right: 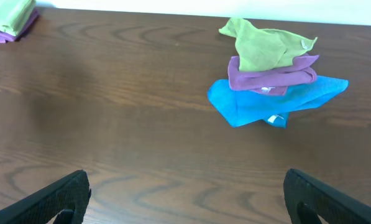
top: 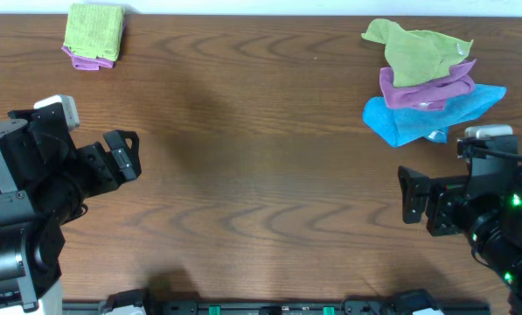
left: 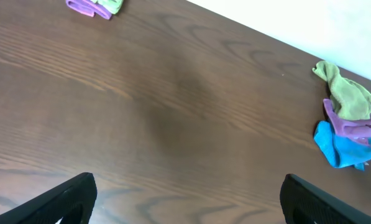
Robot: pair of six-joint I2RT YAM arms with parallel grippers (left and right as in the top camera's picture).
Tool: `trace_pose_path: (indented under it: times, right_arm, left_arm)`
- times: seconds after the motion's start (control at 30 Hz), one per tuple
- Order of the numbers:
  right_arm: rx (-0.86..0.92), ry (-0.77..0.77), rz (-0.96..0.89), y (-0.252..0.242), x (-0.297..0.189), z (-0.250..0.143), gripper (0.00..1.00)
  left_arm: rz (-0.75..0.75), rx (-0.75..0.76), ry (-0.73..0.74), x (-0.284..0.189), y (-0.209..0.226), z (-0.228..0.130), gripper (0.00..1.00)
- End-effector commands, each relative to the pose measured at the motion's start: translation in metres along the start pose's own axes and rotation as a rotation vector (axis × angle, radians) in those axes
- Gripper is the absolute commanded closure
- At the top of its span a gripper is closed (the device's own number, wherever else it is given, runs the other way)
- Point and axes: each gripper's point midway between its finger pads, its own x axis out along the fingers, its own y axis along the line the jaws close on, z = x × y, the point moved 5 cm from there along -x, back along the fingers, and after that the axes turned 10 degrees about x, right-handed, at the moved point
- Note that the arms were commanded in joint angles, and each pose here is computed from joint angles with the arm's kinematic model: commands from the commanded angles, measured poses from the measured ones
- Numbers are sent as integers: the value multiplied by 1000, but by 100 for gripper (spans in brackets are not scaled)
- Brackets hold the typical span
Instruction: Fold the cloth
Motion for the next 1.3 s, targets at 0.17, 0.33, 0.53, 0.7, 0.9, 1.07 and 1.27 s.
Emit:
trace_pose_path:
  times: [0.17, 0.33, 0.53, 0.7, 0.9, 1.07, 1.27]
  right_arm:
    - [12, 8, -9, -1, 1, -2, 1]
    - [12, 8, -10, -1, 1, -2, 1]
    - [12, 8, -9, -1, 1, -2, 1]
    - [12, 8, -9, -1, 1, -2, 1]
    - [12, 8, -9, -1, 1, -2, 1]
    - [12, 8, -10, -1, 1, -2, 1]
    - [12, 8, -9, -1, 1, -2, 1]
  left_arm:
    - [87, 107, -22, -1, 9, 3, 5]
    - [114, 379, -115, 7, -1, 10, 5]
    - [198, 419, -206, 42, 11, -24, 5]
    - [207, 419, -293, 68, 22, -58, 5]
    - [211, 415, -389, 87, 35, -113, 5]
    - [213, 415, -423, 98, 42, -143, 5]
    - [236, 377, -452, 111, 52, -165, 5]
